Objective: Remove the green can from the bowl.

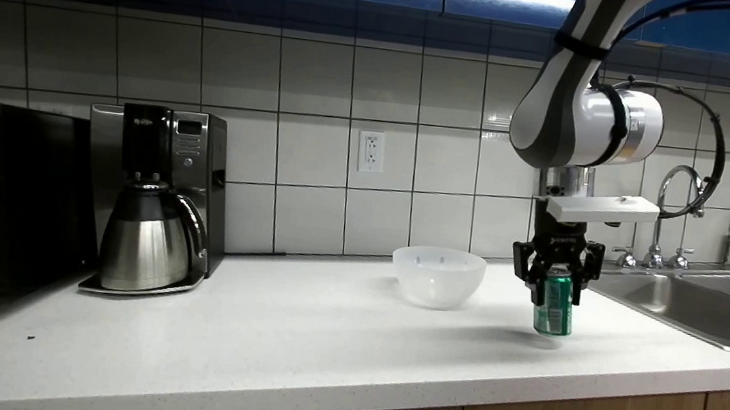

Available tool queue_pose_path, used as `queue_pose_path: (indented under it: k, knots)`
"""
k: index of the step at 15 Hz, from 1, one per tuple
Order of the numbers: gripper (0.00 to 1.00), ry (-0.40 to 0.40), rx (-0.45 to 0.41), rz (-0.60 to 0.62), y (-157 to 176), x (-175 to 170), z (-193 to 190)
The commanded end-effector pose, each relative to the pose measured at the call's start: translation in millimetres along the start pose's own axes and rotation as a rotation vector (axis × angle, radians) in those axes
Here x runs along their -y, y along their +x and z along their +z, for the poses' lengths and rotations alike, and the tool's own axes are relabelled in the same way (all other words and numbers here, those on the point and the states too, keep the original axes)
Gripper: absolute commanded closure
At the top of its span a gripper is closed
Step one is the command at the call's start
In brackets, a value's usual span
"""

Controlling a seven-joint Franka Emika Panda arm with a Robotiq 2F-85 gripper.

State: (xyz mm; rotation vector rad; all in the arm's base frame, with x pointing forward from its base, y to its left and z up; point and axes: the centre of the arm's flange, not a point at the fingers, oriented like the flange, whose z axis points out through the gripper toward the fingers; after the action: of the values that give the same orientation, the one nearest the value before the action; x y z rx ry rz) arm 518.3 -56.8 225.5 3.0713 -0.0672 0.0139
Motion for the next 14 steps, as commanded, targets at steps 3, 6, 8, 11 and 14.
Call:
queue_pose_path:
  k: [3, 6, 8, 11, 14]
  knots:
    - [0.61, 0.021, -0.023, -0.042, 2.3, -2.0, 11.3]
    - [0.56, 0.021, -0.023, -0.045, 4.0, -1.7, 14.6]
    - [0.09, 0.029, -0.017, -0.043, 5.9, -0.6, 10.9]
    - [0.00, 0.024, -0.017, -0.029, 12.0, 3.7, 3.4]
    - [0.00, 0.009, -0.024, -0.030, 20.1, 8.9, -13.2]
